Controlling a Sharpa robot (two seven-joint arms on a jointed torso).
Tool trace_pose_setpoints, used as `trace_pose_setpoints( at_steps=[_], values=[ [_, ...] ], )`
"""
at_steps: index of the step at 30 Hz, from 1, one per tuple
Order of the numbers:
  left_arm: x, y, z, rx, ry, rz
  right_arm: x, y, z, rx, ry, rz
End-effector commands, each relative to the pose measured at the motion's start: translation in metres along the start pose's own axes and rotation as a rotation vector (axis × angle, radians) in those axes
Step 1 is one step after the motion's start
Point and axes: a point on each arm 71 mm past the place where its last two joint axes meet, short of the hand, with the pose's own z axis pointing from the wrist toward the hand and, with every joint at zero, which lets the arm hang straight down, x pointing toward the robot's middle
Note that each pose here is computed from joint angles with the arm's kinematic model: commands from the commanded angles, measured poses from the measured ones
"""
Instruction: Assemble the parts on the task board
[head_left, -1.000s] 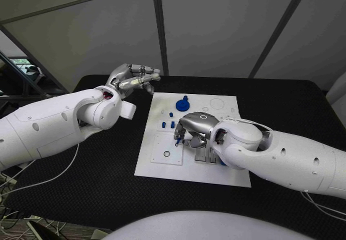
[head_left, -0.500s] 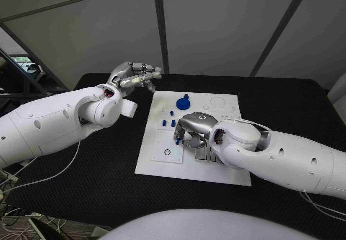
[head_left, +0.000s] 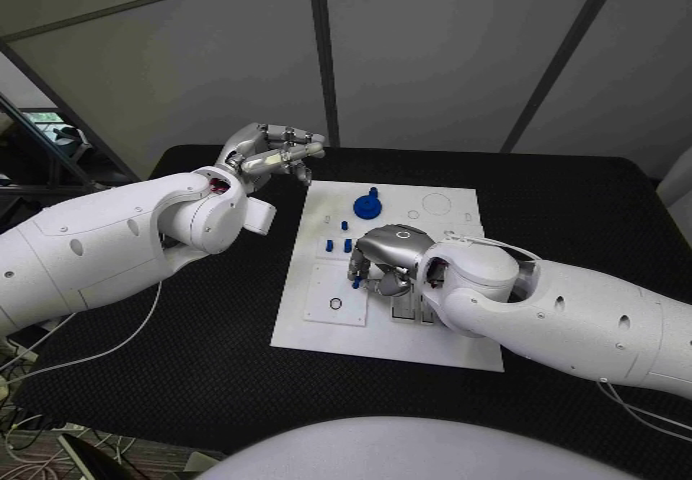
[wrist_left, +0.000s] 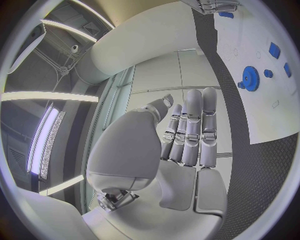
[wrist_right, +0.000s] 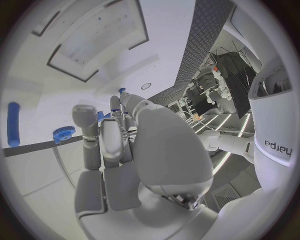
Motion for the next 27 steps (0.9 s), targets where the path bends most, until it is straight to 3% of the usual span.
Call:
trace_pose_setpoints(
  at_steps=[1,16,27],
  values=[
    [0.0012,-0.0010,0.0007,0.001,0.012,-0.008,0.0014,-0.0001,0.0008,0.006,0.010,-0.040],
    [0.0013,0.0002,0.0011,-0.012,0.015,-0.009,0.0070,0.0037,0.0025,-0.009,0.033,-0.048],
    [-0.0002,0.0016,0.0012,-0.027,0.008,-0.007,0.0041,0.0032,0.0013,-0.025,-0.015,-0.038]
  ],
)
